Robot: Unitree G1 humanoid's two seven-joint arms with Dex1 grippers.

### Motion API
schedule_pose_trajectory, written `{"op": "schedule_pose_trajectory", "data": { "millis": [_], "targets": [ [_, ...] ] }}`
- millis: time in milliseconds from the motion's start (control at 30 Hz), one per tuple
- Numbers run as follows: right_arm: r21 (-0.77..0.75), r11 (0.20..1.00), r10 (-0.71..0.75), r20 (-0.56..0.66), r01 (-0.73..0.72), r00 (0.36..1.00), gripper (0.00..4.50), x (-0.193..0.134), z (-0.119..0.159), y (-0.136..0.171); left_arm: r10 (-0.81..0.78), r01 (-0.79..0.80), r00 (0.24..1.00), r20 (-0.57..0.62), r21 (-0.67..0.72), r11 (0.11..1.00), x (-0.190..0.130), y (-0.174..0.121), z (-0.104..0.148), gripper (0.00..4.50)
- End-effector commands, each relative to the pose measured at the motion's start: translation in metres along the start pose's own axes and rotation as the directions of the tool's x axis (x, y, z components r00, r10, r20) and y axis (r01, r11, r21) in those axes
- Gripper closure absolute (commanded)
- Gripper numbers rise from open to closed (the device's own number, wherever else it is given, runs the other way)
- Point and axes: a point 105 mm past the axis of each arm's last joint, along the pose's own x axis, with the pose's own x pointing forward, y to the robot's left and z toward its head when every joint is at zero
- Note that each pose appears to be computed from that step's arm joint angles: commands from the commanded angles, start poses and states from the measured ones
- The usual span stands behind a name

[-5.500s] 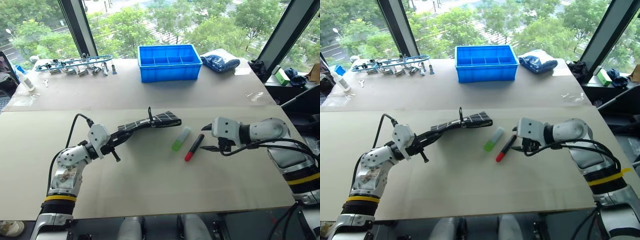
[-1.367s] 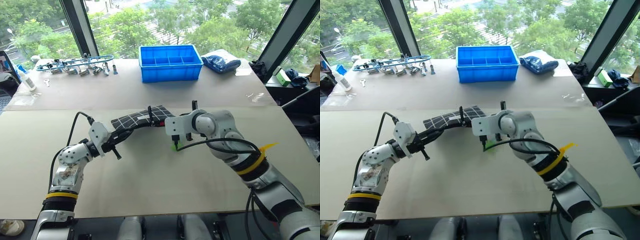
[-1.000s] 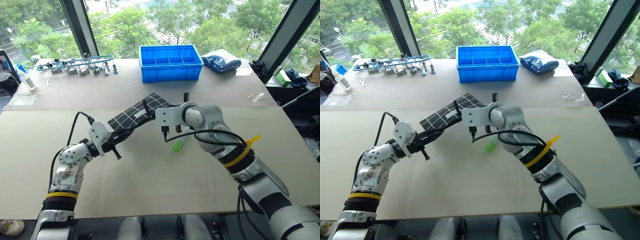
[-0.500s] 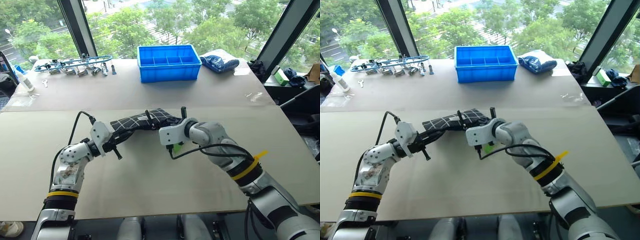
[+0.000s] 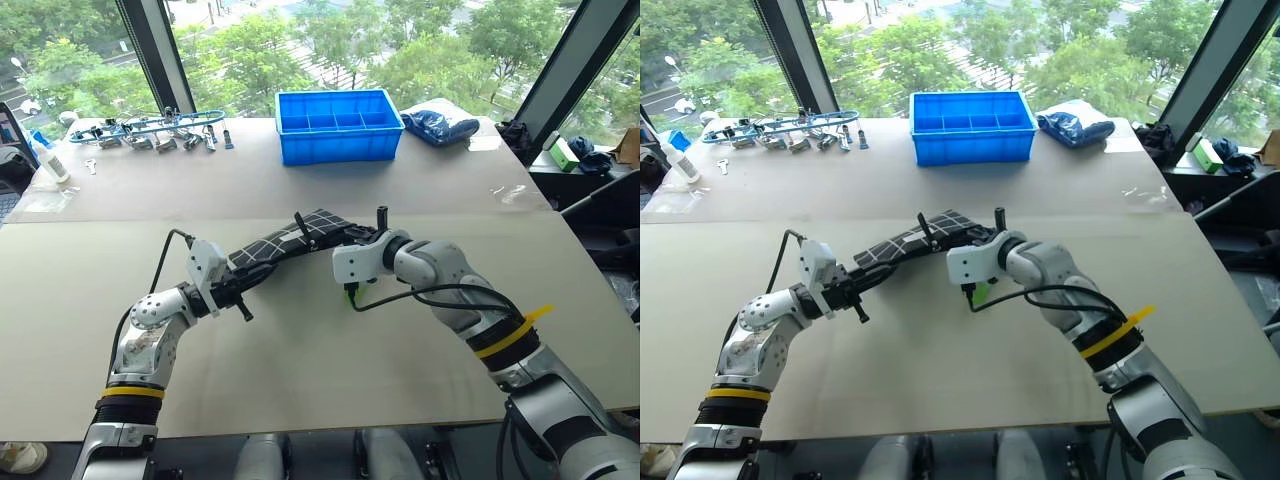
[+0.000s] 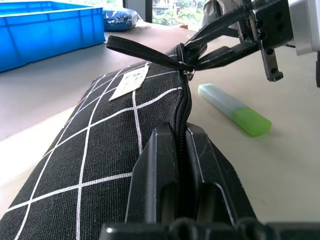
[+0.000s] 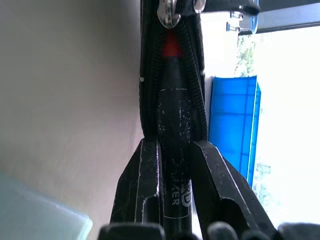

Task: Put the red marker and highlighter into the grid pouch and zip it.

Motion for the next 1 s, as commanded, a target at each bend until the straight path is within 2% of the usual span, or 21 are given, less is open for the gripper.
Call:
{"op": "schedule_pose_trajectory", "data": {
  "millis": [33, 267, 533, 767, 1000],
  "targets": [
    [0.038, 0.999, -0.042, 0.123, 0.038, 0.992, 4.07, -0.005, 0.027, -0.013, -0.017, 0.015, 0.999, 0.05, 0.029, 0.999, 0.004, -0.003, 0.015, 4.5],
    [0.043, 0.998, -0.059, 0.25, 0.049, 0.966, 4.07, 0.0, 0.063, -0.019, -0.016, 0.014, 0.998, 0.065, 0.026, 1.0, 0.005, -0.004, 0.016, 4.5],
    [-0.112, 0.991, -0.028, 0.328, 0.068, 0.944, 4.07, 0.007, 0.078, -0.015, -0.017, 0.015, 0.997, 0.075, 0.032, 0.999, 0.007, -0.004, 0.019, 4.5],
    [-0.269, 0.957, -0.031, 0.289, 0.112, 0.957, 4.07, 0.014, 0.044, -0.019, -0.02, 0.017, 0.997, 0.077, 0.032, 0.999, 0.007, -0.004, 0.019, 4.5],
    [-0.401, 0.915, 0.112, 0.355, 0.043, 0.928, 4.07, 0.006, 0.035, 0.022, -0.029, 0.027, 0.997, 0.077, 0.028, 0.999, 0.009, -0.004, 0.019, 4.5]
  ]
}}
